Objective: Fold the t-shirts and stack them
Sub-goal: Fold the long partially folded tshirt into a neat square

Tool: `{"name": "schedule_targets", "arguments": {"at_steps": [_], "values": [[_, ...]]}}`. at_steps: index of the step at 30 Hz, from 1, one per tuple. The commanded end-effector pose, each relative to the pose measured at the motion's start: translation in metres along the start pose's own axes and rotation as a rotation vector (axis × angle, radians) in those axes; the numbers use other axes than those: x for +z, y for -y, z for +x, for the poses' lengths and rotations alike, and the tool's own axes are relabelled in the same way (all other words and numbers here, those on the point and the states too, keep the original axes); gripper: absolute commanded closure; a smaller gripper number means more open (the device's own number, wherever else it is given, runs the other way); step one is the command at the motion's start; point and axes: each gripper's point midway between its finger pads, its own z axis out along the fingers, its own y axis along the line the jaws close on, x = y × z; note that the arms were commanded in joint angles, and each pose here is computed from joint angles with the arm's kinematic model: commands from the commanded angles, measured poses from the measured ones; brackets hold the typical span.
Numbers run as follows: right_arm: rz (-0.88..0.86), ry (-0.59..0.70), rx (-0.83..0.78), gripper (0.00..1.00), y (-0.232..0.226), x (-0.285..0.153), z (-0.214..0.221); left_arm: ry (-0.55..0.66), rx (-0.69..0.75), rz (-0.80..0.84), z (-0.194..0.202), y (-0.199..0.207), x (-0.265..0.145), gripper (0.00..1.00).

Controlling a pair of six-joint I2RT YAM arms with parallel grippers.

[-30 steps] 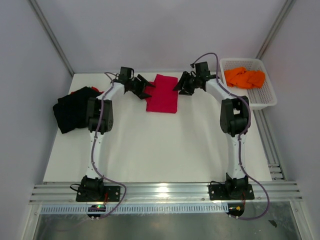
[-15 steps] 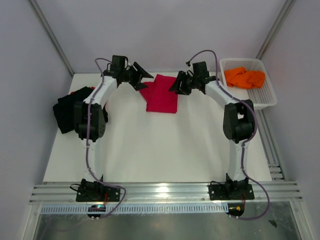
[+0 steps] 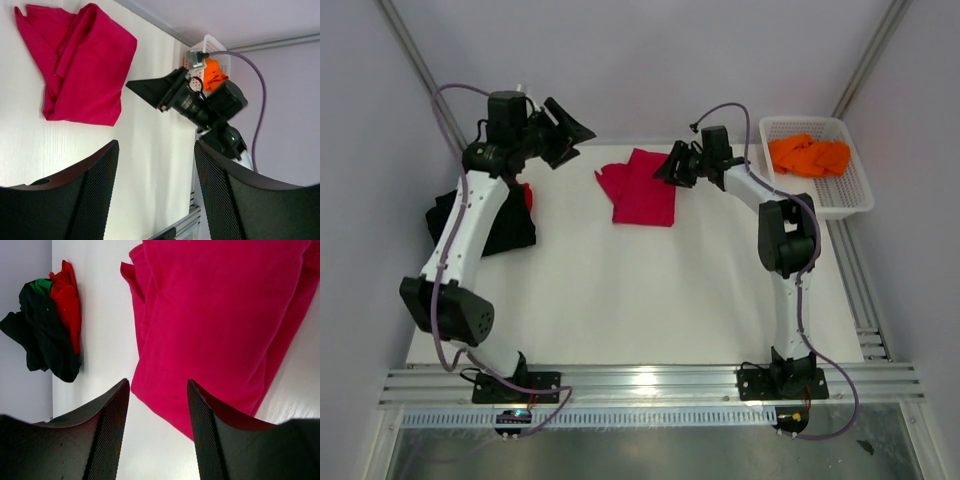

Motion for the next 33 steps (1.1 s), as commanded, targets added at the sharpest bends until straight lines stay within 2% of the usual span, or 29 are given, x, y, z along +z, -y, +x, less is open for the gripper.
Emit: {"name": "schedule_targets", "arguments": {"at_steps": [1, 2, 3, 4, 10, 17, 21, 28, 33], "values": [[-0.078, 0.110, -0.026, 0.46, -0.023, 0.009, -0.035, 0.073, 0.036, -0.012, 0.003, -0.003, -0.032, 0.36], [-0.101, 0.125, -0.030, 0.46, -0.026, 0.011, -0.039, 0.122, 0.058, 0.039, 0.003, 0.011, -0.051, 0.36], [-0.104, 0.113, 0.012, 0.46, -0.021, 0.018, -0.034, 0.116, 0.048, -0.002, 0.016, -0.008, -0.047, 0.36], [-0.141, 0.148, 0.003, 0.46, -0.026, 0.020, -0.042, 0.133, 0.050, -0.004, 0.020, -0.010, -0.052, 0.35], [-0.182, 0.097, 0.105, 0.46, -0.021, 0.054, -0.014, 0.135, 0.025, -0.069, 0.058, -0.055, -0.072, 0.35], [-0.157, -0.014, 0.123, 0.46, -0.020, 0.081, 0.048, 0.164, 0.047, -0.081, 0.065, -0.059, -0.099, 0.35], [-0.066, -0.162, 0.149, 0.46, -0.006, 0.094, 0.101, 0.134, 0.049, -0.124, 0.074, -0.072, -0.100, 0.35], [0.003, -0.279, 0.090, 0.46, -0.010, 0.068, 0.147, 0.138, 0.046, -0.127, 0.076, -0.073, -0.106, 0.35], [0.000, -0.286, 0.039, 0.46, -0.039, 0.032, 0.153, 0.140, 0.049, -0.107, 0.074, -0.065, -0.111, 0.35]]}}
